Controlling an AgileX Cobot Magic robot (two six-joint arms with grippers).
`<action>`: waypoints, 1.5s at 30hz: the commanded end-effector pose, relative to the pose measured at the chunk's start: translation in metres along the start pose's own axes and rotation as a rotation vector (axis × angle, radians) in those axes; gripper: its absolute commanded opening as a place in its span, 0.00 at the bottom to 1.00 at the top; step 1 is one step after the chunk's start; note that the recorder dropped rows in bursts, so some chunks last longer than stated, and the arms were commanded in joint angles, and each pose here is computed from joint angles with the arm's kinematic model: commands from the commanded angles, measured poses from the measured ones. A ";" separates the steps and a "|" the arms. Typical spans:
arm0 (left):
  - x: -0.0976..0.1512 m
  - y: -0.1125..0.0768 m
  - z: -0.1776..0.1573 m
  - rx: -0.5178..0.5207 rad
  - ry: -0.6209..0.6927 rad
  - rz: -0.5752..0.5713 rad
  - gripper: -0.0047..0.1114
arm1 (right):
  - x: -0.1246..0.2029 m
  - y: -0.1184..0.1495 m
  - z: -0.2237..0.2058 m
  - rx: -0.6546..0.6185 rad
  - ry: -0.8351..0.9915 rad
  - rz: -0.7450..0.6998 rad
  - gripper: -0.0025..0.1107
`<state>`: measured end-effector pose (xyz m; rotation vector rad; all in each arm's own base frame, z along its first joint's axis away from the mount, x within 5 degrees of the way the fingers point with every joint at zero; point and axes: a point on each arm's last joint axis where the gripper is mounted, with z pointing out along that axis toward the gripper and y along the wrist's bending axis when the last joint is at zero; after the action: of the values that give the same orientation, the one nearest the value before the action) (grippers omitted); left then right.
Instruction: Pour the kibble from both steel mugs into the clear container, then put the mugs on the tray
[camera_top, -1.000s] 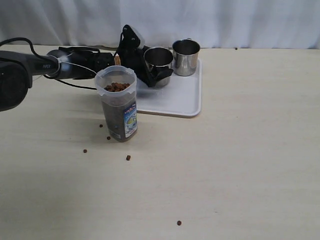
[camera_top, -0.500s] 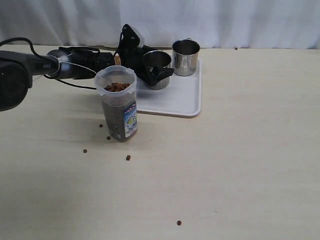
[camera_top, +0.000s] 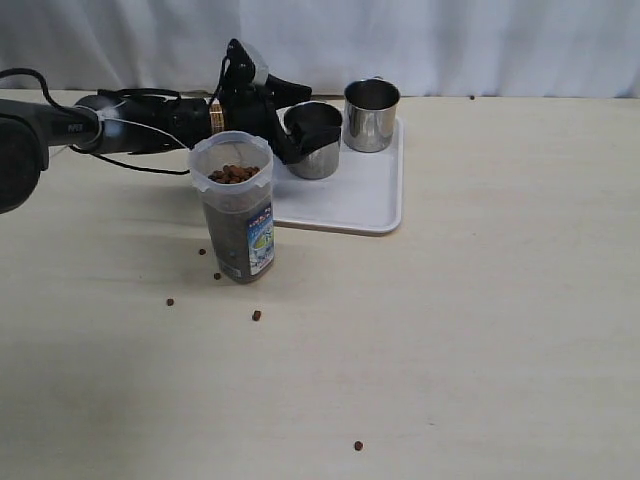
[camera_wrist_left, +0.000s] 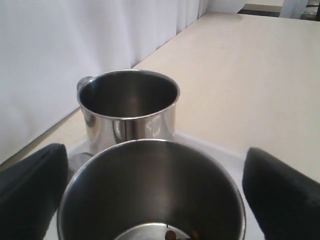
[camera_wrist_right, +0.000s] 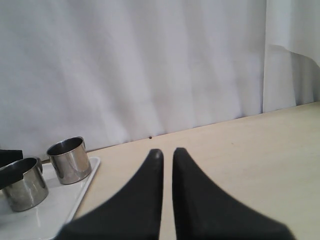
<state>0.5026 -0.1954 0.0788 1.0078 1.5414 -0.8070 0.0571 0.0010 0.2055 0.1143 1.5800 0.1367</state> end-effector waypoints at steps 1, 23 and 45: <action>-0.012 0.007 -0.009 -0.001 -0.047 -0.017 0.62 | 0.002 -0.001 0.000 0.008 0.009 0.000 0.07; -0.076 0.069 -0.128 -0.005 -0.261 -0.231 0.29 | 0.002 -0.001 0.000 0.008 0.009 0.000 0.07; -0.200 0.001 -0.241 -0.628 0.080 -0.142 0.04 | 0.002 -0.001 0.000 0.008 0.009 0.000 0.07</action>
<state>0.4394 -0.0225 0.3176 0.5594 1.7907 -0.4838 0.0571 0.0010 0.2055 0.1143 1.5800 0.1367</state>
